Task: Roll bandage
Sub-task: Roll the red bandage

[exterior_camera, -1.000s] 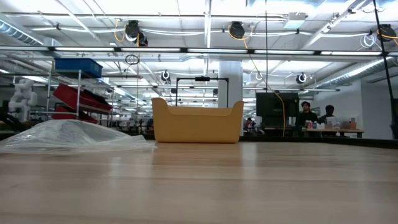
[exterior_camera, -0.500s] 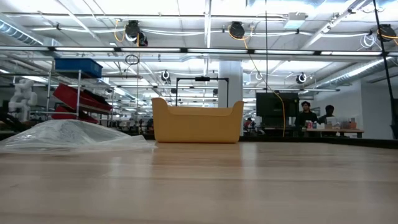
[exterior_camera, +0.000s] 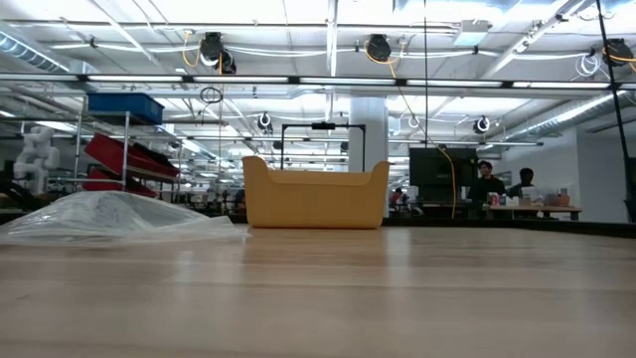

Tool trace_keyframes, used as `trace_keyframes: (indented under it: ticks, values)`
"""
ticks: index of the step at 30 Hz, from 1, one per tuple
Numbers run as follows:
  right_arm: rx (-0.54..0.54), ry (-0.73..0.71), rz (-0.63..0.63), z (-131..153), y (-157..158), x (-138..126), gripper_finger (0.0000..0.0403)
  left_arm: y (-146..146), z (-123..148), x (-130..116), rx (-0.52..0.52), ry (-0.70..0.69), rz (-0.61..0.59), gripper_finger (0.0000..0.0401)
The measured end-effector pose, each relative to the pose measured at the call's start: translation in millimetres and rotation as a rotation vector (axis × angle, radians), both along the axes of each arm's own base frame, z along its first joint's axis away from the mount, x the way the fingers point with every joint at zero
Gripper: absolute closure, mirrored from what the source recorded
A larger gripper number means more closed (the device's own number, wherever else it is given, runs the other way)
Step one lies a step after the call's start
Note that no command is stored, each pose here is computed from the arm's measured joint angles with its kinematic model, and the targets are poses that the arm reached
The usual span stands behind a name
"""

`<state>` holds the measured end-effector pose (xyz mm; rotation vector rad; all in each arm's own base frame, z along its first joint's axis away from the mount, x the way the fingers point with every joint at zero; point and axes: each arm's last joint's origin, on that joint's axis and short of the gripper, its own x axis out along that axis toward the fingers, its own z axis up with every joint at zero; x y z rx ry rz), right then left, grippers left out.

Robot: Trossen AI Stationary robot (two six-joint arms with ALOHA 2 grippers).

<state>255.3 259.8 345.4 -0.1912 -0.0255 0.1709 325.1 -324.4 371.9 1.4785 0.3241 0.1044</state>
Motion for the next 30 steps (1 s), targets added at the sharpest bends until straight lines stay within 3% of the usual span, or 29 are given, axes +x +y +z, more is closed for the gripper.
trace_keyframes:
  ticks: [6, 11, 15, 24, 30]
  values:
    - [-0.128, 0.007, 0.007, -3, 3, -4, 0.039, -18, 5, -18, -0.322, -0.121, 0.013, 0.0171]
    - [-0.316, 0.036, 0.019, -11, 4, -5, 0.039, -30, 29, -28, -0.68, -0.323, -0.022, 0.0169]
    - [-0.406, 0.058, 0.025, -15, 4, -6, 0.039, -27, 42, -28, -0.996, -0.482, 0.034, 0.0171]
    - [-0.525, 0.071, 0.032, -19, 2, -5, 0.039, -12, 22, -7, -1.118, -0.438, 0.087, 0.0171]
    - [-0.534, 0.087, 0.024, -21, -1, -2, 0.039, -2, 12, 4, -1.041, -0.369, 0.114, 0.0171]
